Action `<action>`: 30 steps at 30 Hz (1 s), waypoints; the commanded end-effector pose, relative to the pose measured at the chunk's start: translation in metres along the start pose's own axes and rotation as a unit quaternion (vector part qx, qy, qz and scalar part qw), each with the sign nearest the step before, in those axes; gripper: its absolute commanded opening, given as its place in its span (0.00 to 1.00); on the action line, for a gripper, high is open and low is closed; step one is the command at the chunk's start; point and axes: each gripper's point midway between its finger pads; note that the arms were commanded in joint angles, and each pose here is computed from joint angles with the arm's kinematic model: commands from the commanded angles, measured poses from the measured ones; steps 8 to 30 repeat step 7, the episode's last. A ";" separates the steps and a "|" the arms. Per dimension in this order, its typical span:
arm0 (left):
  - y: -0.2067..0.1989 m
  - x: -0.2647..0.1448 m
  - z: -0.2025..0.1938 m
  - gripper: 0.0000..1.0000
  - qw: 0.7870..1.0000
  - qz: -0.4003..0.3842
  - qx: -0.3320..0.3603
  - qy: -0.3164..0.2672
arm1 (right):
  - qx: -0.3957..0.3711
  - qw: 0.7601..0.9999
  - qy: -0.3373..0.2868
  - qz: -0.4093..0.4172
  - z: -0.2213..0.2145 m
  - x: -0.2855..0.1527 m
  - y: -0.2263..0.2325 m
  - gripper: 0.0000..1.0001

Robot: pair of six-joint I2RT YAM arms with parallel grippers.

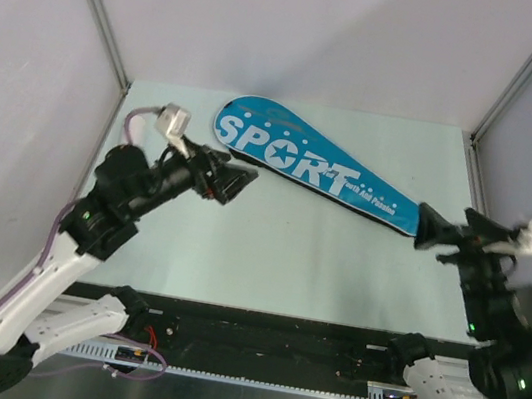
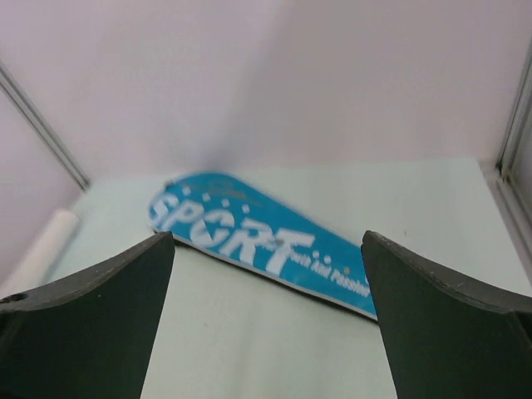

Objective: Pack up the badminton gear

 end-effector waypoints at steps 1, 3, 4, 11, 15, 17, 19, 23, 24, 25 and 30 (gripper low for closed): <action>-0.013 -0.031 0.016 1.00 0.996 -0.030 0.010 -0.082 | 0.028 0.996 -0.084 0.004 0.028 -0.034 -0.007 1.00; -0.013 -0.054 0.025 1.00 0.992 -0.025 0.010 -0.121 | 0.031 0.994 -0.108 0.014 0.032 -0.042 -0.006 1.00; -0.010 -0.058 0.015 1.00 0.992 -0.024 0.009 -0.122 | 0.033 0.994 -0.107 0.014 0.030 -0.043 -0.007 1.00; -0.007 -0.081 0.016 1.00 0.986 -0.021 0.007 -0.165 | 0.052 0.995 -0.088 0.012 0.012 -0.045 -0.011 1.00; -0.007 -0.081 0.016 1.00 0.986 -0.021 0.007 -0.165 | 0.052 0.995 -0.088 0.012 0.012 -0.045 -0.011 1.00; -0.007 -0.081 0.016 1.00 0.986 -0.021 0.007 -0.165 | 0.052 0.995 -0.088 0.012 0.012 -0.045 -0.011 1.00; -0.007 -0.081 0.016 1.00 0.986 -0.021 0.007 -0.165 | 0.052 0.995 -0.088 0.012 0.012 -0.045 -0.011 1.00; -0.007 -0.081 0.016 1.00 0.986 -0.021 0.007 -0.165 | 0.052 0.995 -0.088 0.012 0.012 -0.045 -0.011 1.00; -0.007 -0.081 0.016 1.00 0.986 -0.021 0.007 -0.165 | 0.052 0.995 -0.088 0.012 0.012 -0.045 -0.011 1.00; -0.007 -0.081 0.016 1.00 0.986 -0.021 0.007 -0.165 | 0.052 0.995 -0.088 0.012 0.012 -0.045 -0.011 1.00; -0.007 -0.081 0.016 1.00 0.986 -0.021 0.007 -0.165 | 0.052 0.995 -0.088 0.012 0.012 -0.045 -0.011 1.00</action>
Point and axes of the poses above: each gripper's point midway between its finger pads, its own x axis out along the fingers, its own y axis along the line the jaws close on, z = x × y, and after that the axes turned 7 degrees about x, right-handed
